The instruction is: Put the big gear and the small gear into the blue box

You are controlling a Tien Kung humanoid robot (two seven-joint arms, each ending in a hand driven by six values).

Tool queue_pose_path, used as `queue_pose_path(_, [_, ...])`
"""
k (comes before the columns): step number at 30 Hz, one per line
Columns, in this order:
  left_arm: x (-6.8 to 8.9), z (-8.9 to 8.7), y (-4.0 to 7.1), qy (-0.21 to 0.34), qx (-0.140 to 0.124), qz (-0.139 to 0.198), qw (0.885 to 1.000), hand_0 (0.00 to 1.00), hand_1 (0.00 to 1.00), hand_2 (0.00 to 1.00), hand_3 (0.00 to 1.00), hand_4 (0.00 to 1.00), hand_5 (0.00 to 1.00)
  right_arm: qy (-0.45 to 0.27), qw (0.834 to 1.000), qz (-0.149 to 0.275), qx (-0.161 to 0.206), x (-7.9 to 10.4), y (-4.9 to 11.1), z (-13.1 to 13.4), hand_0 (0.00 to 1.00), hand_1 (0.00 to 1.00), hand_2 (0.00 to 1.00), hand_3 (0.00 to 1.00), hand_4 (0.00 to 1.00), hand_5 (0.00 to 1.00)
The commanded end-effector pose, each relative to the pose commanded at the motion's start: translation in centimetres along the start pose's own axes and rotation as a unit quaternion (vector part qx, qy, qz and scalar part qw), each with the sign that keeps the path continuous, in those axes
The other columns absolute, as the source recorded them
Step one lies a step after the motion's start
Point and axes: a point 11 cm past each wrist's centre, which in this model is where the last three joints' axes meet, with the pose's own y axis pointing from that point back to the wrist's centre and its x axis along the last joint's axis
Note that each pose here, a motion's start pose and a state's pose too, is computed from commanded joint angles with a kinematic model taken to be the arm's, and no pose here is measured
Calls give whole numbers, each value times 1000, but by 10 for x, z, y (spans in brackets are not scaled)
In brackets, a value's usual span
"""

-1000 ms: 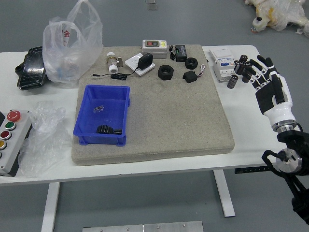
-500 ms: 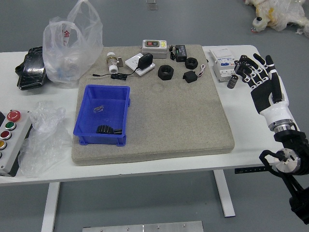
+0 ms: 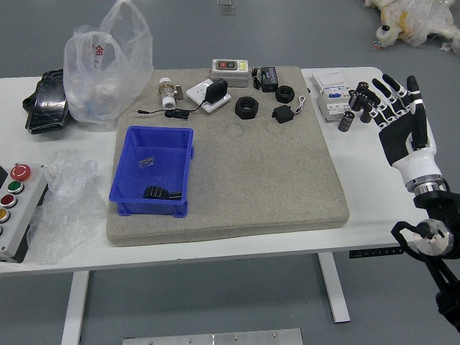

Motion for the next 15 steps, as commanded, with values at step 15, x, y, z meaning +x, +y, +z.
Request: queue_pose_path(15, [0, -1, 0, 2, 1, 1, 1000, 700, 649, 633, 774, 701, 410, 24, 998, 39, 50, 25, 8, -35, 765, 755, 773, 716, 821, 653])
